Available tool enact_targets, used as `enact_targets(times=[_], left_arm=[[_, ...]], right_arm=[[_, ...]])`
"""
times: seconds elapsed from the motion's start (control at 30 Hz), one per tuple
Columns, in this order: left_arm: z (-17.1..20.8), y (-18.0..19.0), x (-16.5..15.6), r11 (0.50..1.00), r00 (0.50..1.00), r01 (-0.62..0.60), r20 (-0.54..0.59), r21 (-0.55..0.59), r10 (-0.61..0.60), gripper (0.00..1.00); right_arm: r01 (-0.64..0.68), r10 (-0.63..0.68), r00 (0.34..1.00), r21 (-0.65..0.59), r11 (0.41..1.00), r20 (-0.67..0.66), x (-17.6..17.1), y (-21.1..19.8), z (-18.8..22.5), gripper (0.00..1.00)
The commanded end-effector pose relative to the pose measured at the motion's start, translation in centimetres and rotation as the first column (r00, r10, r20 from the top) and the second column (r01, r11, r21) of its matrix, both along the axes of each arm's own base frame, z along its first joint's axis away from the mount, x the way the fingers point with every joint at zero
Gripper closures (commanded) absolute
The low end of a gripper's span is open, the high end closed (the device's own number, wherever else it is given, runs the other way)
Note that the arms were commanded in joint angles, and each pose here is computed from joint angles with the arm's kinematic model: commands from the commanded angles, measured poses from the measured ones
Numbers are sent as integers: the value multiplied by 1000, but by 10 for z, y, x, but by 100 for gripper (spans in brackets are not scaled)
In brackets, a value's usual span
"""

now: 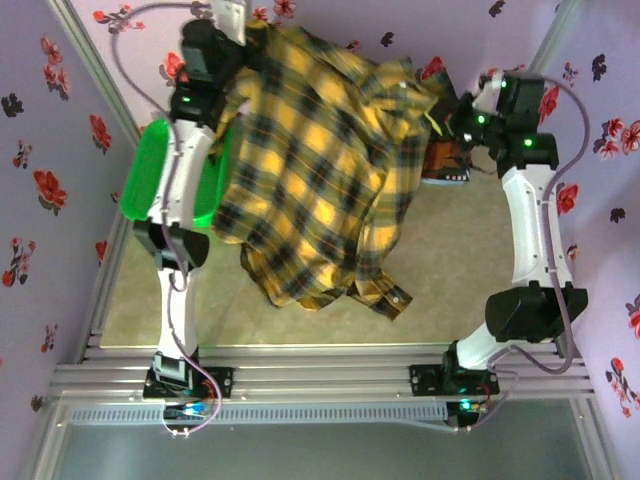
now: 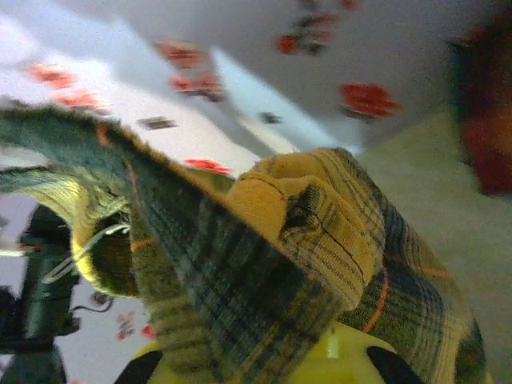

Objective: Fold and stack the long sleeve shirts

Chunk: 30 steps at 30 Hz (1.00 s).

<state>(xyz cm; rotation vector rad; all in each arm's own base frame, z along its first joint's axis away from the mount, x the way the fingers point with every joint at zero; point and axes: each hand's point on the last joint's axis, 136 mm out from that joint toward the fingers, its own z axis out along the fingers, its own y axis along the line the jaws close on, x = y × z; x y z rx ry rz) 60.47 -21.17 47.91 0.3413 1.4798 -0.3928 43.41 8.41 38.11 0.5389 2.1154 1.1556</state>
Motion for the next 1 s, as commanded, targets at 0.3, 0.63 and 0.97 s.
enact_targets(times=[0.3,0.63,0.97], left_arm=[[-15,-30,-141,993,895,36,-437,-116,-84,0],[-295,17,-370,981,111,-173,-992,-86,-67,7],[-427,21,-421,973,-215,-199,-974,114,70,13]], right_arm=[[213,-288,941,-354,911,-175,-32,-102,-115,24],[-244,-74,868,-550,799,-492,-160,-30,-206,19],[-409,-41,750,-512,755,-660,-245,16,-313,25]])
